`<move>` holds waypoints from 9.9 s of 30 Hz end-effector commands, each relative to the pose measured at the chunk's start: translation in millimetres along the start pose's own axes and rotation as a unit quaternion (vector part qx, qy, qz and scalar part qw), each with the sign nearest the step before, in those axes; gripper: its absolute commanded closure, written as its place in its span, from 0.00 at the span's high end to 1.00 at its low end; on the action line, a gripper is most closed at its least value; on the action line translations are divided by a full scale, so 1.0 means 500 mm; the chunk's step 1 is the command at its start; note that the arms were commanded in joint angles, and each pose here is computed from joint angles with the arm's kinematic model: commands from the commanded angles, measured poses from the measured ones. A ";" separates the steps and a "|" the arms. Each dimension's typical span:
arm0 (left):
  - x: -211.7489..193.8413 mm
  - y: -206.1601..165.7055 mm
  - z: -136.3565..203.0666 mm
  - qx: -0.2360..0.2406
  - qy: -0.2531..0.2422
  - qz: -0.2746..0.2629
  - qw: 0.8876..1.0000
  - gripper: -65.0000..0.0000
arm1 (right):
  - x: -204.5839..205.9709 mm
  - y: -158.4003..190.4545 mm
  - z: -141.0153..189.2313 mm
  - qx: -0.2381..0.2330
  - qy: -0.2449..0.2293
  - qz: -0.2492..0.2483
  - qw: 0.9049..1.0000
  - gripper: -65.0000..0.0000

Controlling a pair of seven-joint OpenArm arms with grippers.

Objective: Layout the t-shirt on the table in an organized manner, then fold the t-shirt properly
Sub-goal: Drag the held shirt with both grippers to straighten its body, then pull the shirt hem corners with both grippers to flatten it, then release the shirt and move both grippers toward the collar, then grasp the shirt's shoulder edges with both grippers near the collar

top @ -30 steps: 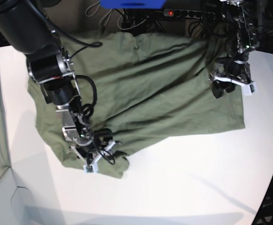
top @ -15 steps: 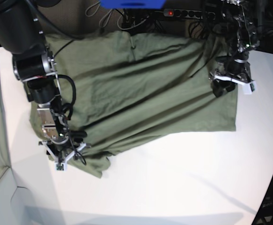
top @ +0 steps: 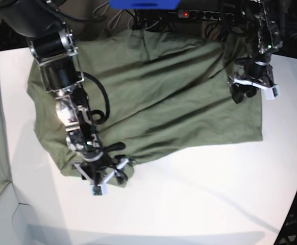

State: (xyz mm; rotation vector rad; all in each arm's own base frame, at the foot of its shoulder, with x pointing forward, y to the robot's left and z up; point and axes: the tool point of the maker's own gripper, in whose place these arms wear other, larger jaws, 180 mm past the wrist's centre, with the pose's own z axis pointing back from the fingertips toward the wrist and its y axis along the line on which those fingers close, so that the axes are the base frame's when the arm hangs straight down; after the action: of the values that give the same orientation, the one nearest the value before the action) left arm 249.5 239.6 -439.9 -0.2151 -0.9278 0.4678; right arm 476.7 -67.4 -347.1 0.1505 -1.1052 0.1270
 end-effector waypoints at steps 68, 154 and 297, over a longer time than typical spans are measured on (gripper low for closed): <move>0.128 -0.055 -0.039 -0.005 -0.027 -0.008 1.000 0.51 | -0.059 -0.210 -0.089 -0.147 0.031 0.008 0.989 0.54; 0.127 0.022 -0.240 0.068 0.018 -0.059 0.996 0.51 | -0.146 -0.340 -0.004 -0.162 0.054 0.037 0.985 0.54; 0.103 0.073 0.093 0.047 0.018 -0.090 0.995 0.00 | -0.380 -0.154 0.580 -0.130 0.150 -0.045 0.979 0.72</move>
State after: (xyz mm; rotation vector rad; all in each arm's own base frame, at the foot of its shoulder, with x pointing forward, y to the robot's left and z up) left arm 221.2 290.5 -399.5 -0.0607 -0.8408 0.3508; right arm 148.7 -197.6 -399.8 -0.0387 -0.7780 -0.0835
